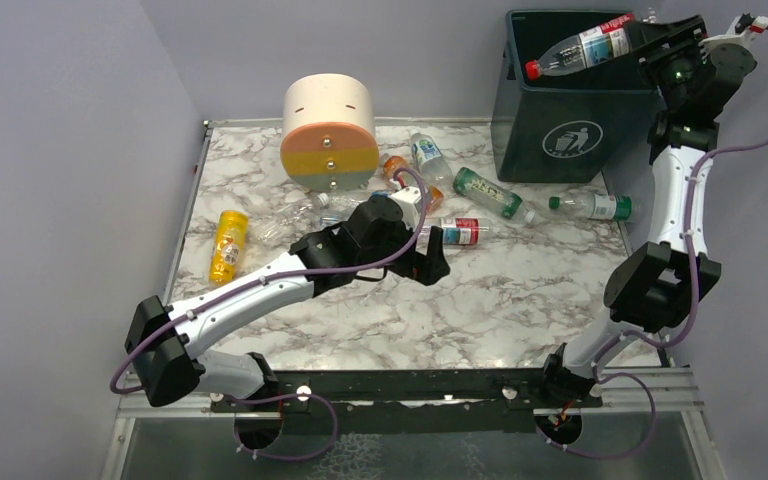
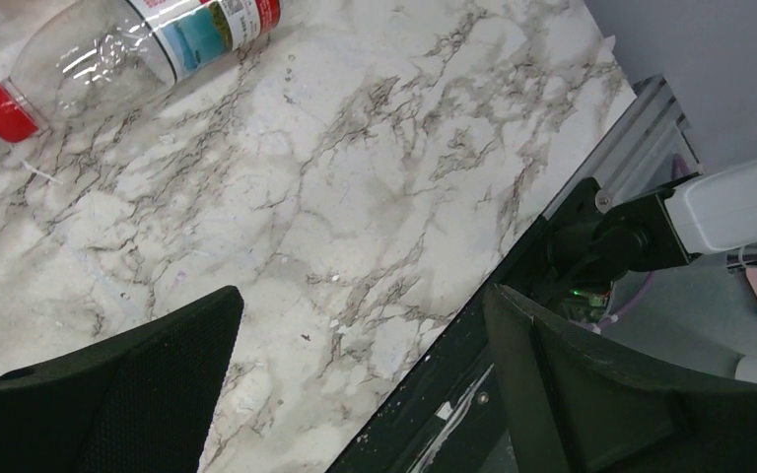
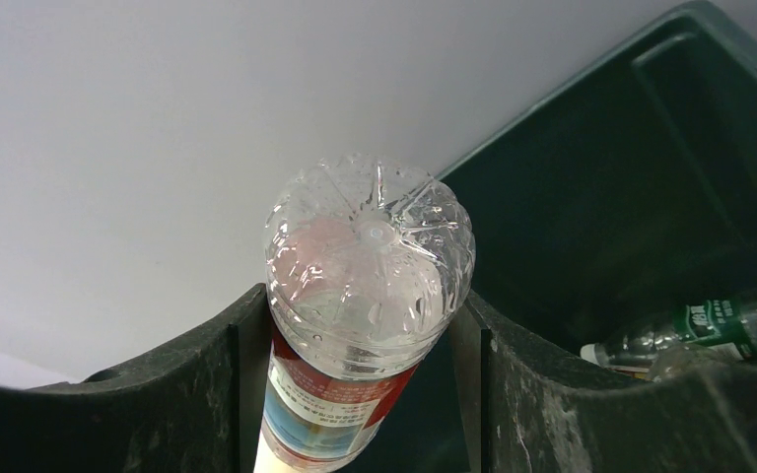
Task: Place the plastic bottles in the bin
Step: Place the plastic bottle in the trash bin.
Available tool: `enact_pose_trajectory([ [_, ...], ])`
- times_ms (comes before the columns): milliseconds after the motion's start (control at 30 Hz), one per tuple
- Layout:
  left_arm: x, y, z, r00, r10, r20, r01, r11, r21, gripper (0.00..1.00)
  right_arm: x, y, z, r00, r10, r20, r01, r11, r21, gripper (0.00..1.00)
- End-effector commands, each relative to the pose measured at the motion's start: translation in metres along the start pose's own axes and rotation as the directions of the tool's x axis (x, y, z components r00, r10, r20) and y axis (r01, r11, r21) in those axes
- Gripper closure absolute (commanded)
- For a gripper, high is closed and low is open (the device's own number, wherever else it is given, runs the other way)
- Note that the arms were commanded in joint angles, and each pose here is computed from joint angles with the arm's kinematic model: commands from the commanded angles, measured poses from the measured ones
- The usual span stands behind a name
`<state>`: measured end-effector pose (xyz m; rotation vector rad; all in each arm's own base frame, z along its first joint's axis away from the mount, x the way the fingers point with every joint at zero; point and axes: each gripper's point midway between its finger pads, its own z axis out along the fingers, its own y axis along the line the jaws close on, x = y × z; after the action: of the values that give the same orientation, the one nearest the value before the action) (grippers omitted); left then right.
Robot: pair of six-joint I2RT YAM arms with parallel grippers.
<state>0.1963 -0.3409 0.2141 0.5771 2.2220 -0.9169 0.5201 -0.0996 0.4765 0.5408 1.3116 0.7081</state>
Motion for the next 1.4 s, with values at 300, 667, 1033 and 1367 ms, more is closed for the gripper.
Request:
enact_pose_trajectory([
  [300,-0.013,0.008,0.005,0.999,0.025,0.021,-0.025,1.000,-0.002,0.01,0.001,-0.033,0.026,1.000,-0.021,0.020,0.020,0.999,0.029,0.22],
  [667,-0.020,0.022,0.011,0.999,0.045,0.012,-0.045,0.998,-0.045,0.01,0.003,0.008,0.005,0.999,-0.014,-0.034,0.012,0.997,-0.073,0.07],
  [1033,-0.032,0.054,0.016,0.995,0.102,0.013,-0.099,0.988,-0.119,0.01,0.048,0.066,-0.073,0.987,-0.024,-0.160,-0.001,0.987,-0.159,0.06],
  [1367,-0.046,0.064,0.045,0.985,0.175,-0.008,-0.174,0.974,-0.146,0.01,0.118,0.054,-0.159,0.944,-0.046,-0.327,0.000,0.990,-0.140,0.06],
])
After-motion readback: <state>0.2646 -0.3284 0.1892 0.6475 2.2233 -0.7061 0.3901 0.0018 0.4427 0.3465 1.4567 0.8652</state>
